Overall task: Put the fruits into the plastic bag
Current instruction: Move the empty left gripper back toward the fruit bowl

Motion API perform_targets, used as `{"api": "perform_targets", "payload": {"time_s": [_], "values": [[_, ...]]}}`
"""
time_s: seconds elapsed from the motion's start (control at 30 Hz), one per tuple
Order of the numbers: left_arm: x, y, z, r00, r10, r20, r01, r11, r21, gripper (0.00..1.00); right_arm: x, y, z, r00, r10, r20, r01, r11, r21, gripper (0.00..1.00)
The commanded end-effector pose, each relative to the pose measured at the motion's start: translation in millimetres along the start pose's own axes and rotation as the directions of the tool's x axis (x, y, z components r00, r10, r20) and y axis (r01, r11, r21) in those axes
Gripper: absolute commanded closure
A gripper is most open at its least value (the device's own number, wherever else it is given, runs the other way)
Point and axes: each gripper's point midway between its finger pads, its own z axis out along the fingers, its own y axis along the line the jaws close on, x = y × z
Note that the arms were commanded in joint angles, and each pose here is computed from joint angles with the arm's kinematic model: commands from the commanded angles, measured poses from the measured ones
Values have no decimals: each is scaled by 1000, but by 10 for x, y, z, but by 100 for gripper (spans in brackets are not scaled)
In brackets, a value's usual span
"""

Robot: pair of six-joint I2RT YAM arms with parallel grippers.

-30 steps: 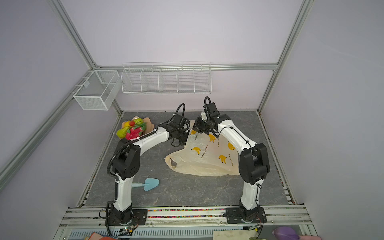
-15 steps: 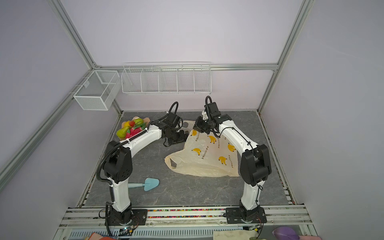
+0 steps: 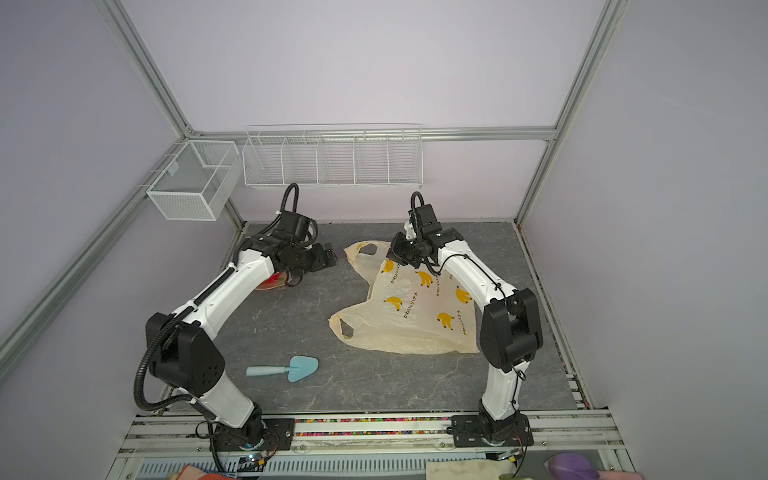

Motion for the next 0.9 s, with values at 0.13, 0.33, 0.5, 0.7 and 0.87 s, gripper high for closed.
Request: {"api": "perform_targets", "payload": {"time_s": [0.13,0.33,0.5,0.7,0.87], "values": [[-66,615,-196,997,-71,5,71,995,-68,5,-3,25,-107,1000,-8,17,8,1000,-1,93],[-169,1013,-316,992,-124,27,126,985,-117,5,2,14,-106,1000,-11,16,11,1000,5,94],[-300,1297,-437,984,-168,61,176,972,-154,5,11,1,-110,1000,-15,13,15,1000,9,93],[-450,1602,-545,940,-322,116,333,939,-89,6,20,-17,-111,1000,-17,12,17,1000,14,93],[-505,1931,-610,866,-475,157,485,874,-28,8,25,-12,-110,1000,-20,14,20,1000,10,93]]}}
